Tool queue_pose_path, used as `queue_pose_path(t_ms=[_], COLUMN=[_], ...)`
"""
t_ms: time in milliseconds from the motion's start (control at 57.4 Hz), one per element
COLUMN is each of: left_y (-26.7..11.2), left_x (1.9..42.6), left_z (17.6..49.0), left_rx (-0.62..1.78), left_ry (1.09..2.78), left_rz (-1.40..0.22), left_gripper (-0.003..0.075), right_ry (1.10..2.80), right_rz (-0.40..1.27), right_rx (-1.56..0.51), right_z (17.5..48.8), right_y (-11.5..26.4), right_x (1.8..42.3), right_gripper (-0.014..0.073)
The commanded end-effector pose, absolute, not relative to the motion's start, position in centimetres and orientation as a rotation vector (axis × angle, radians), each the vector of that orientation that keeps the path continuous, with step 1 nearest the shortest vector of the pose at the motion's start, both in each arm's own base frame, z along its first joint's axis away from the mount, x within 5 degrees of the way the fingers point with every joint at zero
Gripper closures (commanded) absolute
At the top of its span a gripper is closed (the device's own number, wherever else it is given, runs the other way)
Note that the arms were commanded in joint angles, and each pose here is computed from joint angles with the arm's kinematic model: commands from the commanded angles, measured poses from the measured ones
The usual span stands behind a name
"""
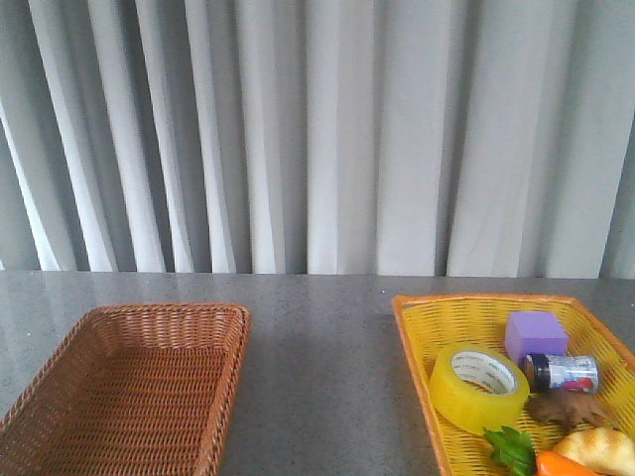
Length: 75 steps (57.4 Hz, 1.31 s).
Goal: Transfer tape with both arms
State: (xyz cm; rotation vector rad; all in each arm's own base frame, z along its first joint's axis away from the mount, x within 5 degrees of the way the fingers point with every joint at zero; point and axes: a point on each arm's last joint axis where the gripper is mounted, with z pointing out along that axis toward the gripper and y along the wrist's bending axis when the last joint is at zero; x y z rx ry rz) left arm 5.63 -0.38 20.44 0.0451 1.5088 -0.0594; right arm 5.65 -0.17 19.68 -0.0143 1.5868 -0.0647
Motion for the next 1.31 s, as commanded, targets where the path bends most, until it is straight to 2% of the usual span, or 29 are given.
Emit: queue_pose_path(t_ms=[0,122,313,522,697,819,1027,1289], left_y=[-0.3,-0.3,-0.3,-0.5,-0.8,-1.0,-1.2,-1.3], left_x=[5.3,5.1,4.5,6.2,9.6,11.9,14.6,15.6], left_z=[21.8,23.1,27.3,33.1,36.0,36.9,35.0,34.1], left_rx=[0.03,0.014,-0.005,0.019,0.024,0.027,0.031,0.033], left_ry=[1.398,1.352,1.328,1.448,1.57,1.645,1.825,1.897], left_rz=[-0.071,-0.088,-0.122,-0.108,-0.108,-0.107,-0.106,-0.105], left_gripper=[0.0726,0.0726,0.0726,0.0726,0.0726,0.0726,0.0726,0.0724], right_ry=[1.498,1.458,1.399,1.438,1.535,1.671,1.883,1.958], right_rz=[-0.068,-0.007,0.008,-0.007,-0.005,-0.034,0.01,0.028], right_rx=[0.004,0.059,0.063,0.036,0.023,-0.006,0.021,0.03], right_z=[20.4,21.7,26.6,32.6,36.1,36.0,33.4,32.4], right_y=[-0.2,-0.2,-0.2,-0.2,-0.2,-0.3,-0.3,-0.3], right_x=[5.6,5.4,5.1,6.5,9.0,11.3,14.4,15.5], right_gripper=[0.0599,0.0599,0.0599,0.0599,0.0599,0.0599,0.0599,0.0597])
